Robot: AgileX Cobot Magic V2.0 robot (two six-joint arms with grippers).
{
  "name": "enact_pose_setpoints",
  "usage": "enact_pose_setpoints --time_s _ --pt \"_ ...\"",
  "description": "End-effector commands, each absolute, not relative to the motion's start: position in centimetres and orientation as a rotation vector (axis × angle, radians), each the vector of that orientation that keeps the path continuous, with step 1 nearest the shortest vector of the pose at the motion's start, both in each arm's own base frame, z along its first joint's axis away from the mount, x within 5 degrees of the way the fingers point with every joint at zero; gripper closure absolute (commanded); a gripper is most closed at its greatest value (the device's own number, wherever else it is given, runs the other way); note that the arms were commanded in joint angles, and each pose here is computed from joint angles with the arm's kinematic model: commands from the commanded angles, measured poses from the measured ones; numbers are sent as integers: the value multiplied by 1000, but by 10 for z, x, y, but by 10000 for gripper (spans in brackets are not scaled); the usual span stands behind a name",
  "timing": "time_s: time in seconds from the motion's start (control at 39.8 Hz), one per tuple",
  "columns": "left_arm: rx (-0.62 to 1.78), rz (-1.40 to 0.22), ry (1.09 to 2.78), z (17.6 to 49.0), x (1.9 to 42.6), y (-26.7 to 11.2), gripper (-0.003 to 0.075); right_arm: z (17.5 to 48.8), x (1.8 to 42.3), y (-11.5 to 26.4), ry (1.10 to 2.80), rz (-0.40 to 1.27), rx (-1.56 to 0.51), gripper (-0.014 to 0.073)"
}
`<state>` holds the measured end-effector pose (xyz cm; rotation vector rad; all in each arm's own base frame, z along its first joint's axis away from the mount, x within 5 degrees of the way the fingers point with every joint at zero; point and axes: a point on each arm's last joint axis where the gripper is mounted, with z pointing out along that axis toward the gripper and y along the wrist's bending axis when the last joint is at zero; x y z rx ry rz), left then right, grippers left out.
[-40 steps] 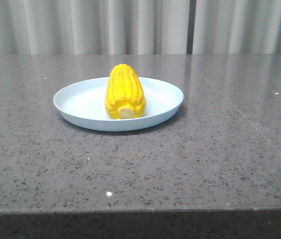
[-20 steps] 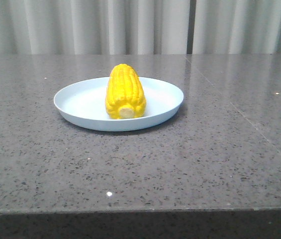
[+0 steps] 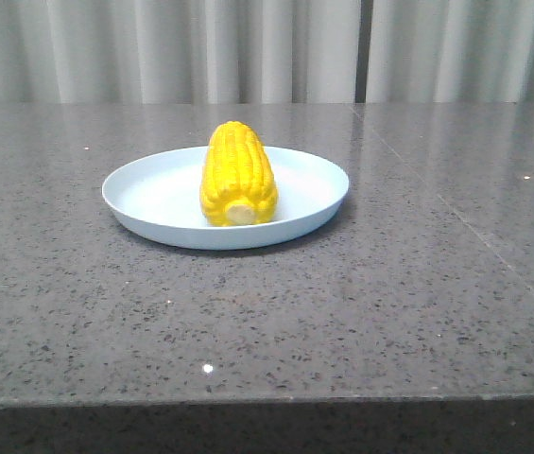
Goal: Place corn on plate with both arms
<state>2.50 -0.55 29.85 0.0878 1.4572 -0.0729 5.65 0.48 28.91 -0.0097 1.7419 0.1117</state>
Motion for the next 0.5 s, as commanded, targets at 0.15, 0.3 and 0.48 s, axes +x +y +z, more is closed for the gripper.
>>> enact_pose_setpoints --time_s 0.15,0.3,0.48 --pt "74 -76 1370 313 23 -5 741 304 57 5 1642 104 -19 664" --pt "52 -92 1355 308 25 -4 741 304 57 5 1642 104 -19 664" --pt "13 -96 1303 289 30 -2 741 303 57 5 1645 104 -19 664"
